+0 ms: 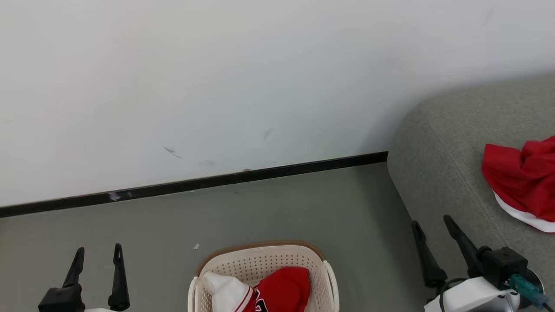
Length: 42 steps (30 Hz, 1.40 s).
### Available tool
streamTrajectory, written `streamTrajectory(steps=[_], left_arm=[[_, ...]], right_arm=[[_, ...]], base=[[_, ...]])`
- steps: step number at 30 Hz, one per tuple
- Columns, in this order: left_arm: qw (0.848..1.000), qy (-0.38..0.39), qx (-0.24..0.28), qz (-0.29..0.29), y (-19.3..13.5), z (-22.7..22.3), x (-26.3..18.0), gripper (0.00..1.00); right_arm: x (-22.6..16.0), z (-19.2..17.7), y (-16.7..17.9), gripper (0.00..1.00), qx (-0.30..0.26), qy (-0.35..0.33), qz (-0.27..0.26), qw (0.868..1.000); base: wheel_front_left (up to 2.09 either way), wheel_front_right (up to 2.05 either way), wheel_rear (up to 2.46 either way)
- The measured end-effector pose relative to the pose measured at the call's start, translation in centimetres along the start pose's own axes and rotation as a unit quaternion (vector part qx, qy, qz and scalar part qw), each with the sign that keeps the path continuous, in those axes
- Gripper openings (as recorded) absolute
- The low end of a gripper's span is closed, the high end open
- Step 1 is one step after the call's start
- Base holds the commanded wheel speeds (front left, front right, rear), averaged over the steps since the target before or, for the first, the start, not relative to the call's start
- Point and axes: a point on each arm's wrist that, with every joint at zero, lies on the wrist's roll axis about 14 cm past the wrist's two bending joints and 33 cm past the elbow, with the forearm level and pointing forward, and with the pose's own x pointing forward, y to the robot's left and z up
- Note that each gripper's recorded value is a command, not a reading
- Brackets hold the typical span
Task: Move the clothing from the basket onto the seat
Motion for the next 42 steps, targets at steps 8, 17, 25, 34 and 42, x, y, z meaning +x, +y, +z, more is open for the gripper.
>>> streamTrajectory(steps=[8,17,25,34,42], left_arm=[[1.0,-0.002,-0.001,0.004,0.3,0.1,-0.1,1.0],[1.0,0.007,0.006,-0.007,0.0,-0.4,-0.1,1.0],[0.998,0.036,0.014,-0.052,-1.9,-2.4,0.2,1.0],[0.992,0.061,0.024,-0.111,-5.2,-3.8,2.1,1.0],[0.977,0.114,0.042,-0.175,-8.7,-7.1,2.7,1.0]], right_arm=[[0.3,0.3,0.4,1.0,0.0,-0.006,0.007,1.0],[0.6,0.4,0.6,1.0,-0.001,-0.007,0.009,1.0],[1.0,0.5,0.5,1.0,-0.007,-0.009,0.009,1.0],[1.4,0.2,-0.6,1.0,-0.015,-0.003,-0.005,1.0],[1.7,-0.4,-1.9,1.0,-0.022,0.006,-0.023,0.999]], base=[[0.0,0.0,0.0],[0.0,0.0,0.0],[0.0,0.0,0.0],[0.0,0.0,0.0],[0.0,0.0,0.0]])
